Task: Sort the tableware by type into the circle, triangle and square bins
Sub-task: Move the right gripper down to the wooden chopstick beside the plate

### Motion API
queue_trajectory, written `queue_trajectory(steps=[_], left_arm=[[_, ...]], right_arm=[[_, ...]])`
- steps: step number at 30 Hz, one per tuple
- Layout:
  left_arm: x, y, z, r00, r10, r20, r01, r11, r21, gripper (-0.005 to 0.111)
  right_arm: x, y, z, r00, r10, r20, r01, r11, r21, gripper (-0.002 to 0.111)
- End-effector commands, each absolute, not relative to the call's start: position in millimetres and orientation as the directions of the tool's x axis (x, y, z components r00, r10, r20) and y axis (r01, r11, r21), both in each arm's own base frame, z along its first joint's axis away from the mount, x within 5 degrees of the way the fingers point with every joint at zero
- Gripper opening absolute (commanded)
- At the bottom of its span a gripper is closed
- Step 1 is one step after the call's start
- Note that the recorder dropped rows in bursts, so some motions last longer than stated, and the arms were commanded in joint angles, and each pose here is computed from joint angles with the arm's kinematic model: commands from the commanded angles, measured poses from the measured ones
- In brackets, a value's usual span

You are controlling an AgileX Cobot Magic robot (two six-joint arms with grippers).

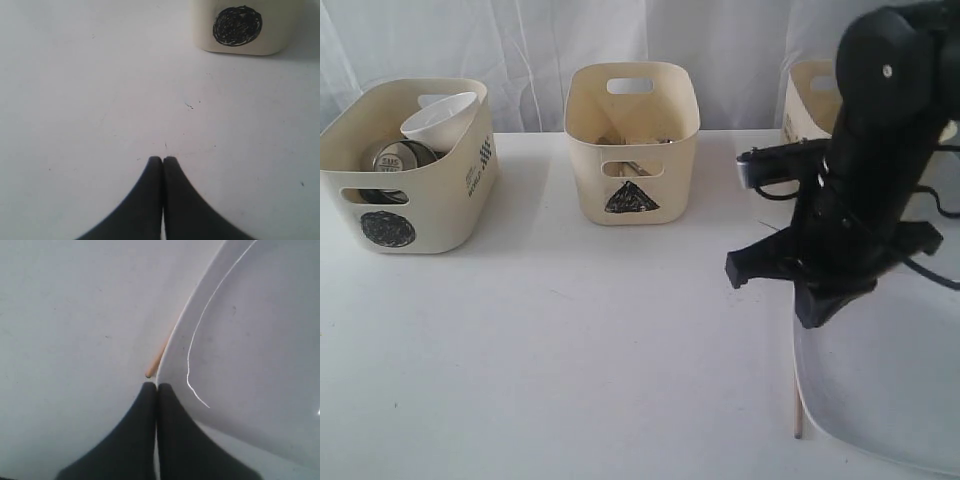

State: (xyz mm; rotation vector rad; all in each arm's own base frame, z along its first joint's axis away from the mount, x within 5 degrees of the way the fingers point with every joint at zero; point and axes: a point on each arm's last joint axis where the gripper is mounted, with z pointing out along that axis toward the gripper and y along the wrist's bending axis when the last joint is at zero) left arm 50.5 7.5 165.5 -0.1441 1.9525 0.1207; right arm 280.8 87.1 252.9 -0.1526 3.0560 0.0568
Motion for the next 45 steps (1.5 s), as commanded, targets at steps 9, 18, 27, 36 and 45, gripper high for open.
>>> queue_trajectory(steps=[9,18,27,36,45], left_arm=[[50,7,165,-0.371,-0.045,-0.928,-0.152,0.988,0.013,0.000],[50,7,165,-0.371,-0.045,-0.928,-0.152,0.988,0.013,0.000],[50,7,165,-0.371,-0.045,-0.928,-0.152,0.988,0.013,0.000],[50,7,165,-0.371,-0.045,-0.928,-0.152,0.988,0.013,0.000],[50,7,165,-0.371,-0.045,-0.928,-0.152,0.988,0.013,0.000]], right_arm=[[259,102,202,-0.996,0.023,-0.083,0.000,0.962,0.273,0.024],[263,105,202,-0.992,0.018,-0.126,-0.020,0.954,0.298,0.029],[267,102,190,-0.994,0.010,-0.110,-0.018,0.969,0.247,0.029],[260,102,171,-0.997,0.008,0.081,0.025,0.977,0.212,0.029],[230,88,156,-0.991,0.080,0.110,0.096,0.984,0.152,0.029]])
